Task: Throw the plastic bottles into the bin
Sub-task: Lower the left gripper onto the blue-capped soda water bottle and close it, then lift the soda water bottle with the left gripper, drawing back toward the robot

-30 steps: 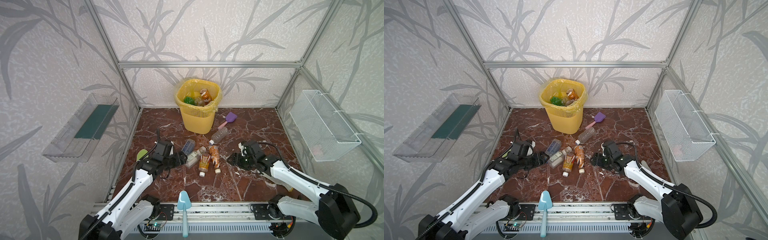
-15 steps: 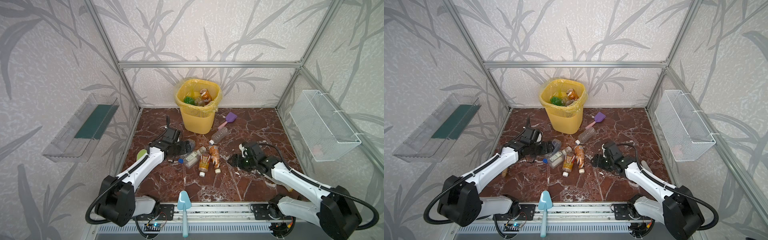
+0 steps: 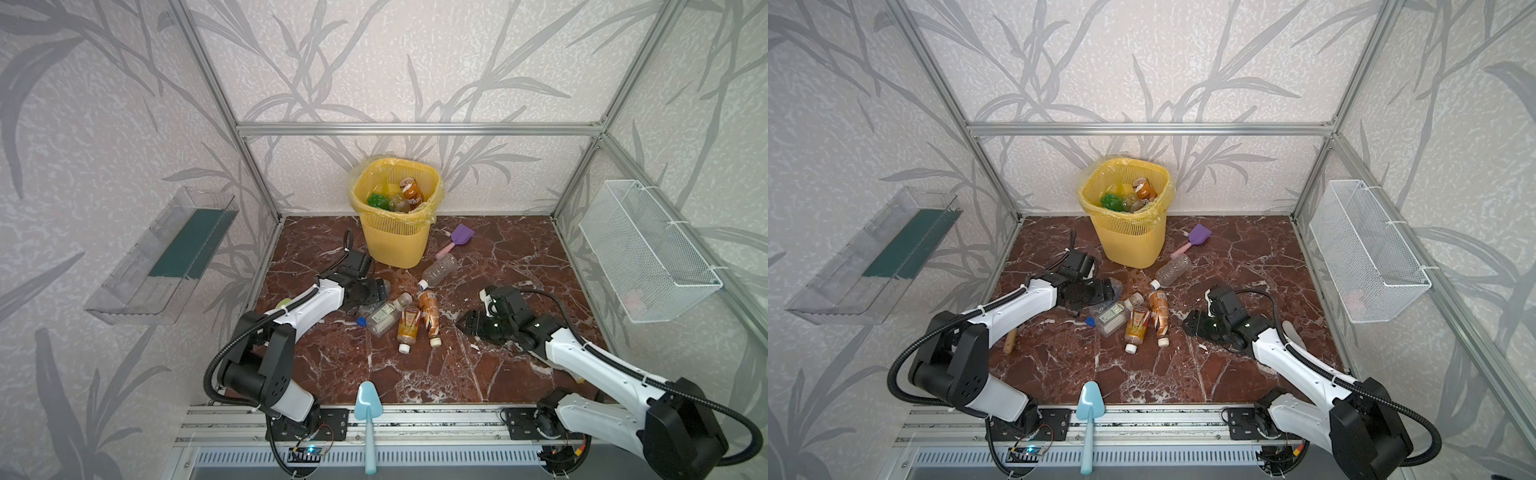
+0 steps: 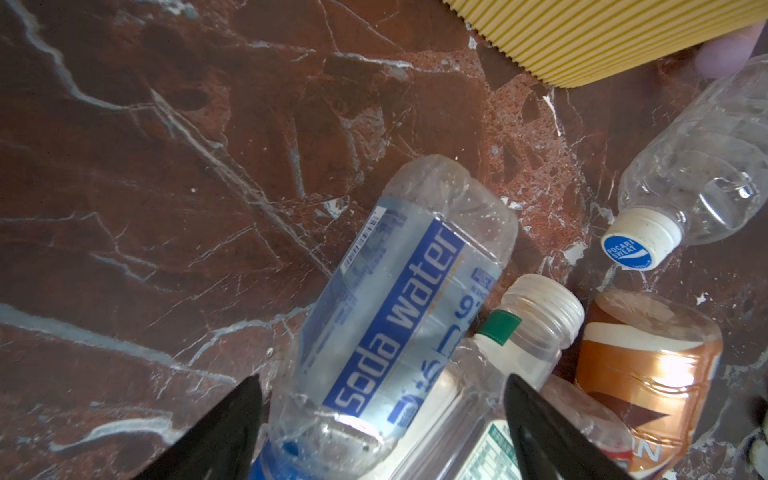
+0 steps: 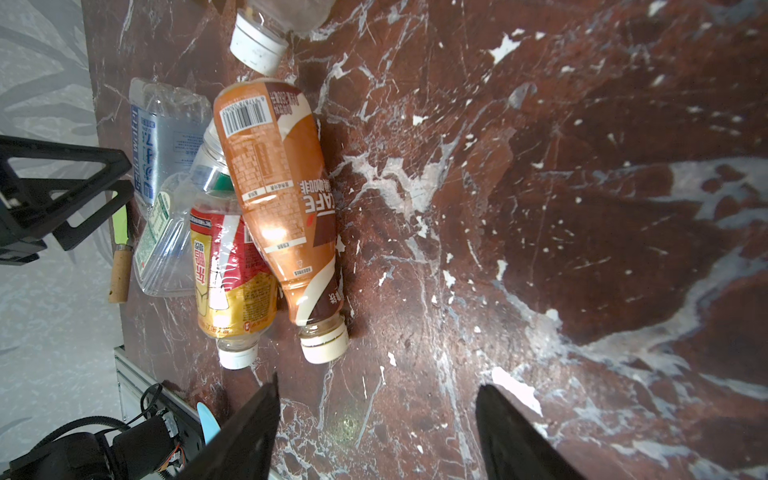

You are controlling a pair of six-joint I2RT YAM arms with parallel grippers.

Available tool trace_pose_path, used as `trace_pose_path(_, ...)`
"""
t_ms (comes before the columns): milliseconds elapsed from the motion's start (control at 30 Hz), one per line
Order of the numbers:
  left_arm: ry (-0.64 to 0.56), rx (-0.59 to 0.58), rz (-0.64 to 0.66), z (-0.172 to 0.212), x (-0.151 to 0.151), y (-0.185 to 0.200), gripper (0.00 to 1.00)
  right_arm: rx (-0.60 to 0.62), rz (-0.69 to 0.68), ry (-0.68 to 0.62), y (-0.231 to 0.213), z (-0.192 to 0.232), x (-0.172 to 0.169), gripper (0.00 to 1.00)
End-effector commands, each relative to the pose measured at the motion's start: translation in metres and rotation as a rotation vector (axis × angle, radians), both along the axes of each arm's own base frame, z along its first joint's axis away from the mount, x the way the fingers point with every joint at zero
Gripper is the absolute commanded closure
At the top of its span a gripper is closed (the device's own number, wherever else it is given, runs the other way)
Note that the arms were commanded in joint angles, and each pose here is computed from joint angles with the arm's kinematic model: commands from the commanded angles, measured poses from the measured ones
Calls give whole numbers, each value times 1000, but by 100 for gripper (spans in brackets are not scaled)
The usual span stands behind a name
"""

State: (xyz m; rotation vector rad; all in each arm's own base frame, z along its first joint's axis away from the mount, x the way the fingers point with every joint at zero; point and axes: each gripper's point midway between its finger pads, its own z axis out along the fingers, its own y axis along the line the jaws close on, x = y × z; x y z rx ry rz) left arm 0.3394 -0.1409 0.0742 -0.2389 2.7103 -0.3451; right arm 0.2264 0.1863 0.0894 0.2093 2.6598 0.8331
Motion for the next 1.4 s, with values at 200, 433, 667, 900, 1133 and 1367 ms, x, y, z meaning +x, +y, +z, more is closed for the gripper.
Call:
trace_pose_path(200,35,84,36,-14,15,3,15,-1,-10,3,-4,-1,-6,25)
trace_pose_path(433,45,151,96,-18,9,20,27,-2,-10,-3,-4,0,-6,26)
trace_pose_path(667,87,217,133,-25,-8,39,41,1,-7,-2,-3,0,-5,27)
trace_pose_path(900,134,273,193,-31,-47,63,44,2,-4,0,-2,-1,-5,27)
trace_pose_path(1133,179,264,235,-36,-101,80,42,13,-1,7,2,-4,-2,28)
trace_pose_path(1367,234,203,244,-47,-147,77,40,17,7,16,6,-6,2,28)
